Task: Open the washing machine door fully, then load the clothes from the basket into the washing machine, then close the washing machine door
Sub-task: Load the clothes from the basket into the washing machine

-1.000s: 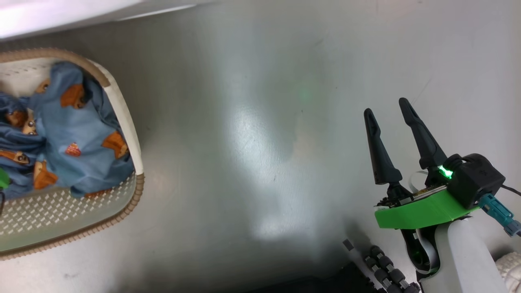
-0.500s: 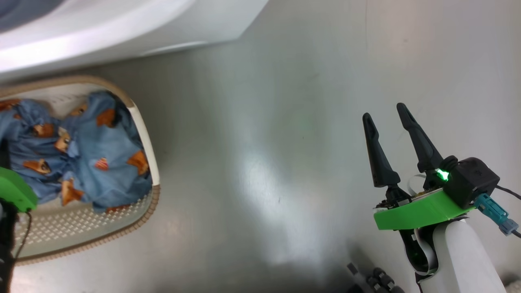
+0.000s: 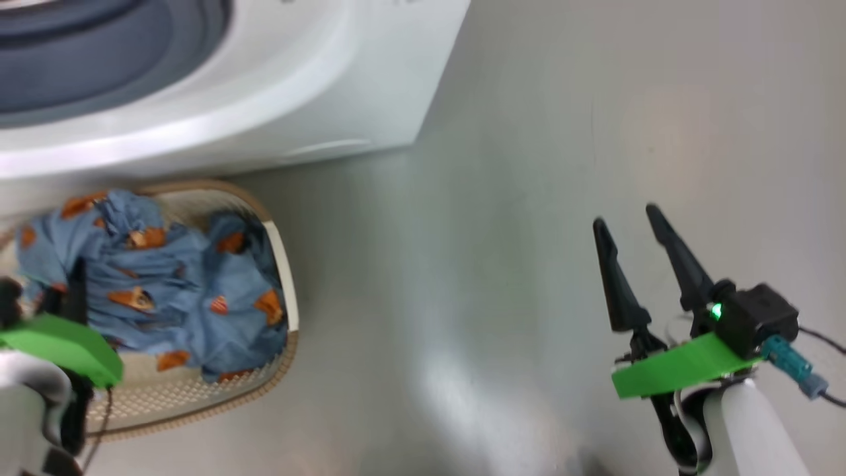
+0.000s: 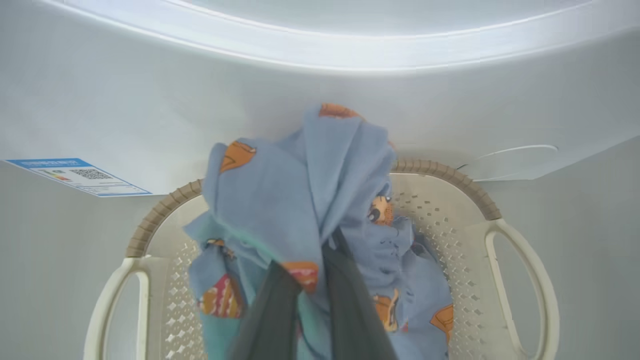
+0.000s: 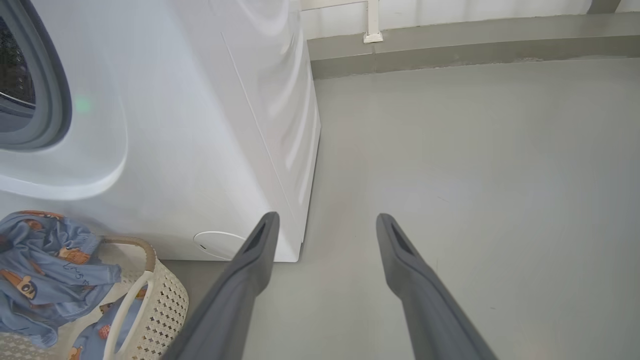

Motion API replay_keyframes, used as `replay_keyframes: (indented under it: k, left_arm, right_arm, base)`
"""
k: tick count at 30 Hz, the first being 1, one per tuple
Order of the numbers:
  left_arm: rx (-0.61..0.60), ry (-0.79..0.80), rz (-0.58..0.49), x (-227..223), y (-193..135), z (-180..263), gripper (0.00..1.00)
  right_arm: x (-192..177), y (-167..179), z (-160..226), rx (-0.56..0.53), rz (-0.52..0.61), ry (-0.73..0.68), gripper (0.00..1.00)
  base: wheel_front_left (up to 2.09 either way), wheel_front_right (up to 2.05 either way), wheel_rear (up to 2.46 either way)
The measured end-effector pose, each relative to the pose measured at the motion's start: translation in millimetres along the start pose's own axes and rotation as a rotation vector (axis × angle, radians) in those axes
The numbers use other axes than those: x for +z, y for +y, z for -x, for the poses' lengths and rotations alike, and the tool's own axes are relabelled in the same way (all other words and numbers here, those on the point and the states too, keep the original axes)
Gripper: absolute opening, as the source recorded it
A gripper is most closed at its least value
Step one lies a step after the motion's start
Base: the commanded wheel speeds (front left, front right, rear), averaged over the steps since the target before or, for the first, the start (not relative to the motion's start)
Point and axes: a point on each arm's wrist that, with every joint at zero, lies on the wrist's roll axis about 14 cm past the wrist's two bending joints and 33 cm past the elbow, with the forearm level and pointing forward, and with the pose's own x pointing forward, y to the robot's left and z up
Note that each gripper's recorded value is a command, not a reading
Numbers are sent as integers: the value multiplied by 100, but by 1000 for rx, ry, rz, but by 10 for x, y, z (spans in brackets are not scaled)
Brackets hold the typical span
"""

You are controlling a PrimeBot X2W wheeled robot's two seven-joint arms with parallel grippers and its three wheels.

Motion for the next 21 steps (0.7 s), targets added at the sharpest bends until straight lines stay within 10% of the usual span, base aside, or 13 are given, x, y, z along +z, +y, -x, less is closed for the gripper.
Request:
replay_keyframes:
  k: [21]
  left_arm:
    - [-3,-432,-8,1051,-211,1320,0]
  right_arm:
    - [619,195,572,30,11,-135,100]
  base:
    - [0,0,0]
